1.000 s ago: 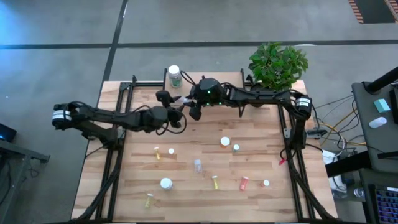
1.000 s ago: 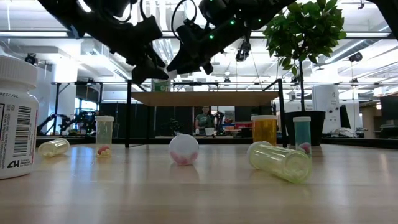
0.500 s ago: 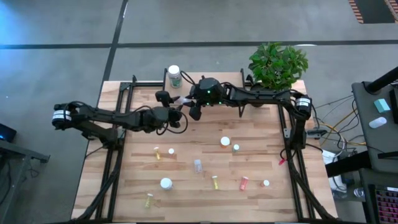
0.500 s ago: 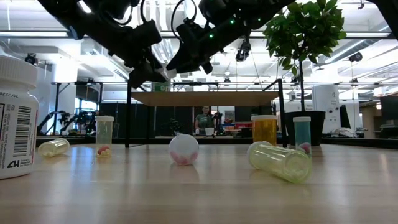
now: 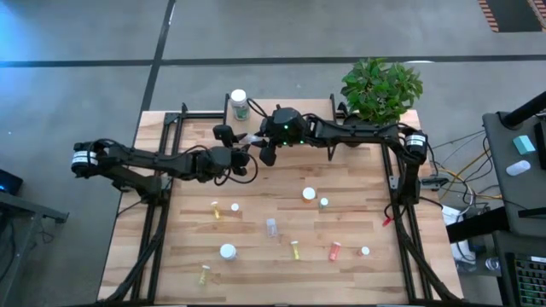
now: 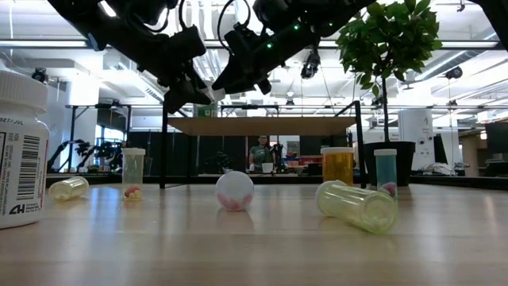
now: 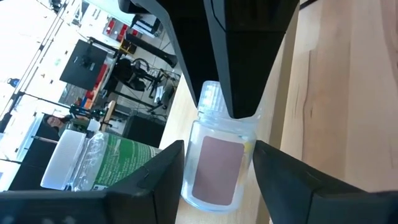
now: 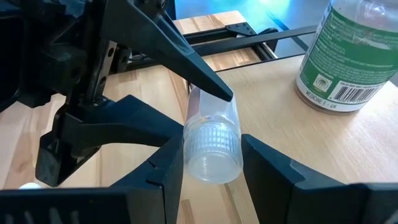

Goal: Pick and place medicine bottles onto shelf by color
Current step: Put the transparent pill bottle on the shelf

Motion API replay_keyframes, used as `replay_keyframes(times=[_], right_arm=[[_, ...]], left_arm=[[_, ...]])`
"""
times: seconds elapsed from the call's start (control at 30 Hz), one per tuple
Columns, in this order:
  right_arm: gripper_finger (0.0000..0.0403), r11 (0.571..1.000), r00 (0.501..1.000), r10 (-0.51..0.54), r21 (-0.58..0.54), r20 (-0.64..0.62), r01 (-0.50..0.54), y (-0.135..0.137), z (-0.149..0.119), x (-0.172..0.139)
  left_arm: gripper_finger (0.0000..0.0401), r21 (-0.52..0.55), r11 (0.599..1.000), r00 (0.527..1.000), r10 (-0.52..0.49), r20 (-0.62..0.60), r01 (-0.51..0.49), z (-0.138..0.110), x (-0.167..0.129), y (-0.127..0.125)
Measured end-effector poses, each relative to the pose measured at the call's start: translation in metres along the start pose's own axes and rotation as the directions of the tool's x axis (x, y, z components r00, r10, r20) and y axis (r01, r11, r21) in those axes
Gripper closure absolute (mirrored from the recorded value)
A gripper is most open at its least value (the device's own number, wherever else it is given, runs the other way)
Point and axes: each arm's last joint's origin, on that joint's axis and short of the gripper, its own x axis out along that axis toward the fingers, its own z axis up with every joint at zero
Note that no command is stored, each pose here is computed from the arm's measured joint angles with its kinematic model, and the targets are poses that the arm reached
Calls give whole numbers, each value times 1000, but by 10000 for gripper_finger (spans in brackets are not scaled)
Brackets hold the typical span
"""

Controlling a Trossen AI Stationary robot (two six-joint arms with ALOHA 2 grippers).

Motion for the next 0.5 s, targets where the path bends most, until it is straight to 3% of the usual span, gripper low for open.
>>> replay_keyframes(times=[0.5], right_arm=[[266, 1000, 1000, 15, -6, 5, -15, 4, 1, 0]], left_arm=[[231, 24, 1000, 1000, -15, -19, 16, -2, 5, -7]])
